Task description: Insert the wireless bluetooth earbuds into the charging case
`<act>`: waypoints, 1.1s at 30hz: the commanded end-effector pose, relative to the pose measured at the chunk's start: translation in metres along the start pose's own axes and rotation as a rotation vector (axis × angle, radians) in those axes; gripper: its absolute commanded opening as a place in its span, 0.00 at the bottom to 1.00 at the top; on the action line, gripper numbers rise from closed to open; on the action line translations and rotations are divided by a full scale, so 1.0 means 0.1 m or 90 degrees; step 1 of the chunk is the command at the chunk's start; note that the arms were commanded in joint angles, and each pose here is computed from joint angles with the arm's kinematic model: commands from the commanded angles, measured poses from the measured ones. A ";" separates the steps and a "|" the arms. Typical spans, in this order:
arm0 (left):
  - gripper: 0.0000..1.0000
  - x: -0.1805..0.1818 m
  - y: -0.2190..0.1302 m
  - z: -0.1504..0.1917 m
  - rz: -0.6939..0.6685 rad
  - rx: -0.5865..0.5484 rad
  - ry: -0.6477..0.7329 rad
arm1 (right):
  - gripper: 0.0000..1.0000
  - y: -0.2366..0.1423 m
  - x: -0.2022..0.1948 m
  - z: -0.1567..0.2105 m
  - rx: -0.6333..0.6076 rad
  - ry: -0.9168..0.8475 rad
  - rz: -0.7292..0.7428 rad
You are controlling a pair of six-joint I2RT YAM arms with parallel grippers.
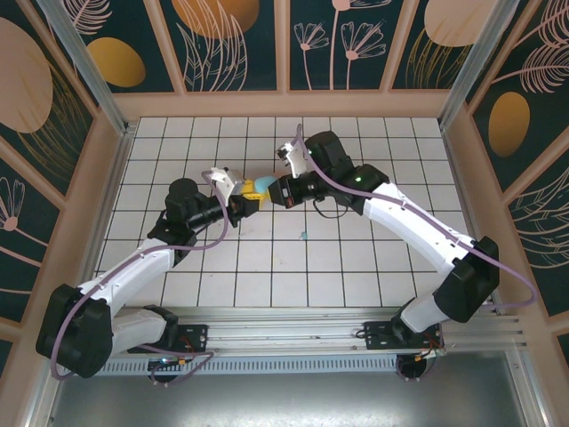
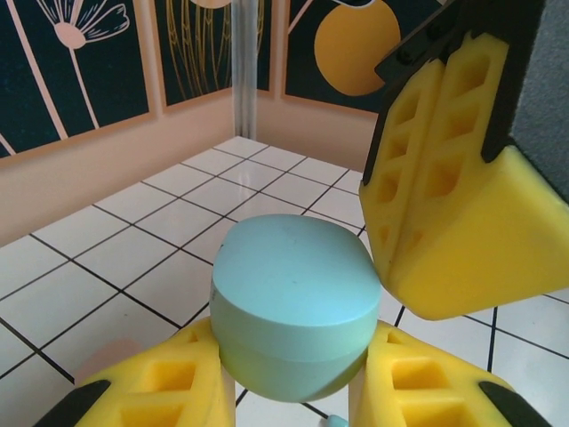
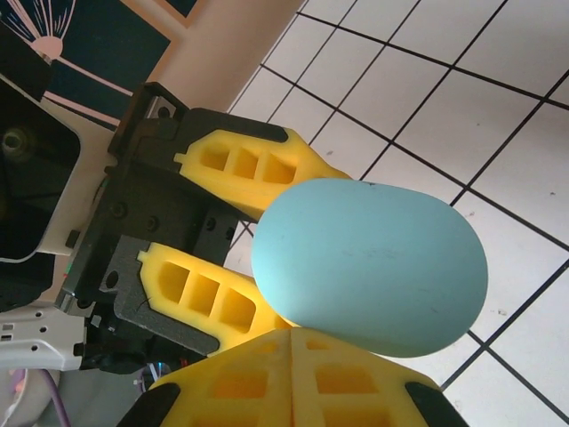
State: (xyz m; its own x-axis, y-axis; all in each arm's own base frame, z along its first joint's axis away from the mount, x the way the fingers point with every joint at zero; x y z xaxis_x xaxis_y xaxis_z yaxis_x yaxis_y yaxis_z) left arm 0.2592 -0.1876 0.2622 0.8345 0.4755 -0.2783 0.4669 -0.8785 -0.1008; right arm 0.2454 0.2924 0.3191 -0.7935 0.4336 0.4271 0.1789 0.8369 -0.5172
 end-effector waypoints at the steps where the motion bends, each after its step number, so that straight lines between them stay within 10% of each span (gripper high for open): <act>1: 0.18 -0.09 0.00 -0.12 0.036 -0.025 0.018 | 0.06 -0.11 0.03 -0.22 -0.042 -0.033 0.014; 33: 0.18 -0.11 0.01 -0.15 0.051 -0.032 -0.003 | 0.03 -0.03 -0.01 -0.05 -0.012 -0.048 0.060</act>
State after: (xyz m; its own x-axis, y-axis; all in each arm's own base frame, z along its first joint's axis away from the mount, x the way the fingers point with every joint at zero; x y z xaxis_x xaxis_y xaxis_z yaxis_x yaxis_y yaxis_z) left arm 0.2586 -0.1892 0.2633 0.8376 0.4505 -0.3091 0.4466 -0.8904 -0.0875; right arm 0.2337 0.2956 0.3169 -0.8224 0.4296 0.3730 0.1898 0.8252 -0.5320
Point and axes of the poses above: each hand's point on the last joint's axis, 136 mm out from that joint toward the fingers, its own y axis out along the fingers, its own x axis along the line the jaws close on, z = x × y, the point moved 7 cm from there along -y, back along the fingers, and after that the axes turned 12 degrees about -y, right-handed, at the moved point
